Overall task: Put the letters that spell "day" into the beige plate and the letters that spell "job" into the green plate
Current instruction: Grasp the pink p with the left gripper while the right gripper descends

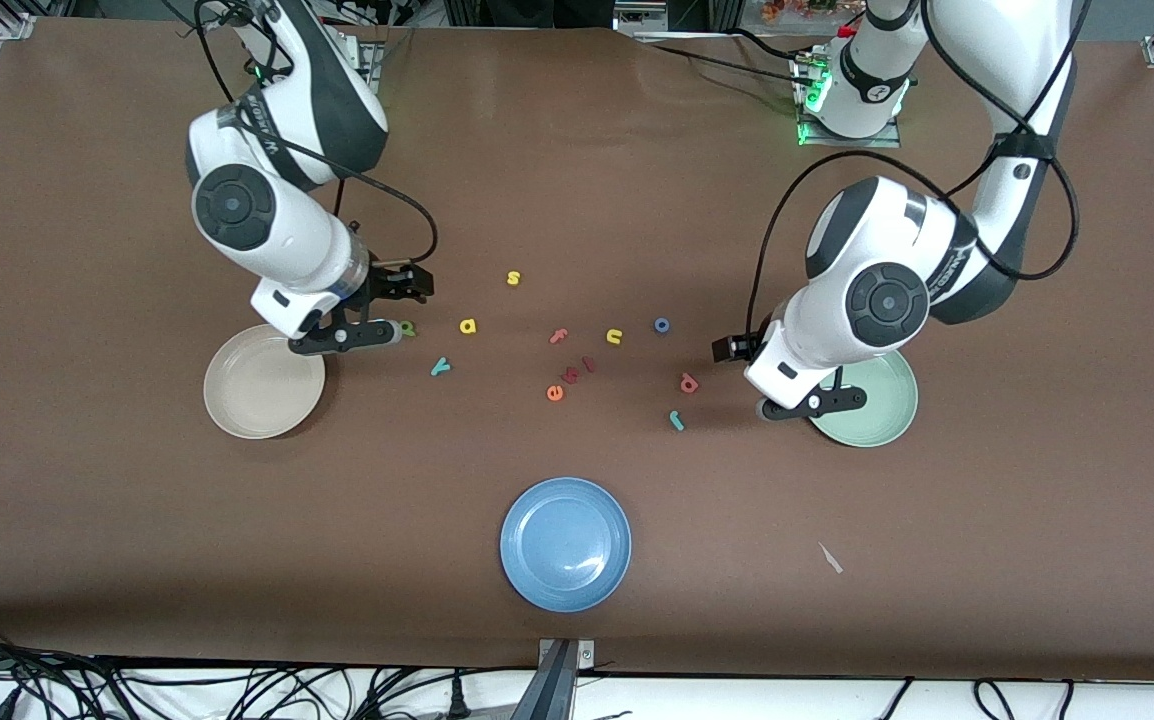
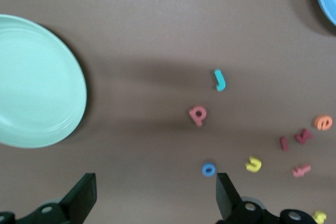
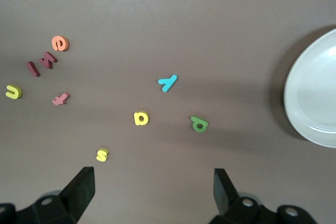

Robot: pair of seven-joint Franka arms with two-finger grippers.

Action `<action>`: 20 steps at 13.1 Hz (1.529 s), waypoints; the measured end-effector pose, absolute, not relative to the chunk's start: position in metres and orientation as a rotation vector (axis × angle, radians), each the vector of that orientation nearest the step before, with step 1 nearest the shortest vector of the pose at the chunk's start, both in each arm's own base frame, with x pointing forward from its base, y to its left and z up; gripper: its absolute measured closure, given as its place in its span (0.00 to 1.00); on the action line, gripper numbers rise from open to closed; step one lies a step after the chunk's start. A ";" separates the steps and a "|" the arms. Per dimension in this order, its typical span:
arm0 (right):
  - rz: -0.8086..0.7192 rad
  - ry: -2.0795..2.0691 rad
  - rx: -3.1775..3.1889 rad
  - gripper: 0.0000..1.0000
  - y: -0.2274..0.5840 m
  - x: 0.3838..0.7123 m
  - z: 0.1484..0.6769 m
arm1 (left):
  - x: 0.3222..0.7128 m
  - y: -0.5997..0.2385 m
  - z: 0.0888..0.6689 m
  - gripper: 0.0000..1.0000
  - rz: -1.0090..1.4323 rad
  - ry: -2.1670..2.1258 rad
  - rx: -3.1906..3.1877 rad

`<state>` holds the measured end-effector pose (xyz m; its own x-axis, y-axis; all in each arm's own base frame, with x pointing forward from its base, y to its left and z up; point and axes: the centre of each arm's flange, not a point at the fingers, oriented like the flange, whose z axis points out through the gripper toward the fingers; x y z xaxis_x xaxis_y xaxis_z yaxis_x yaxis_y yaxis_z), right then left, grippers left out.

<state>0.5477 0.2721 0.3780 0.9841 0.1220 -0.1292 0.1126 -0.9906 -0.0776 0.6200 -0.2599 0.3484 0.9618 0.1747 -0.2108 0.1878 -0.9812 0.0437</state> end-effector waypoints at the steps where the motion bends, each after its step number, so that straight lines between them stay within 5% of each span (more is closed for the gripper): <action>1: 0.185 -0.196 -3.072 0.00 0.277 0.542 0.367 | 0.622 -0.262 0.337 0.00 -0.291 0.299 3.040; 9: 0.071 -0.277 -3.131 0.00 0.319 0.520 0.312 | 0.635 -0.281 0.228 0.00 -0.153 0.356 2.979; 20: 0.038 -0.373 -3.114 0.00 0.332 0.504 0.224 | 0.604 -0.325 0.178 0.01 -0.140 0.415 3.033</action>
<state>0.5037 0.3318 0.2242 0.9715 0.2361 -0.0234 0.2360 -0.9717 -0.0077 0.6038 -0.3249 0.1784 0.9591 0.2643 -0.1011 0.2714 -0.9604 0.0639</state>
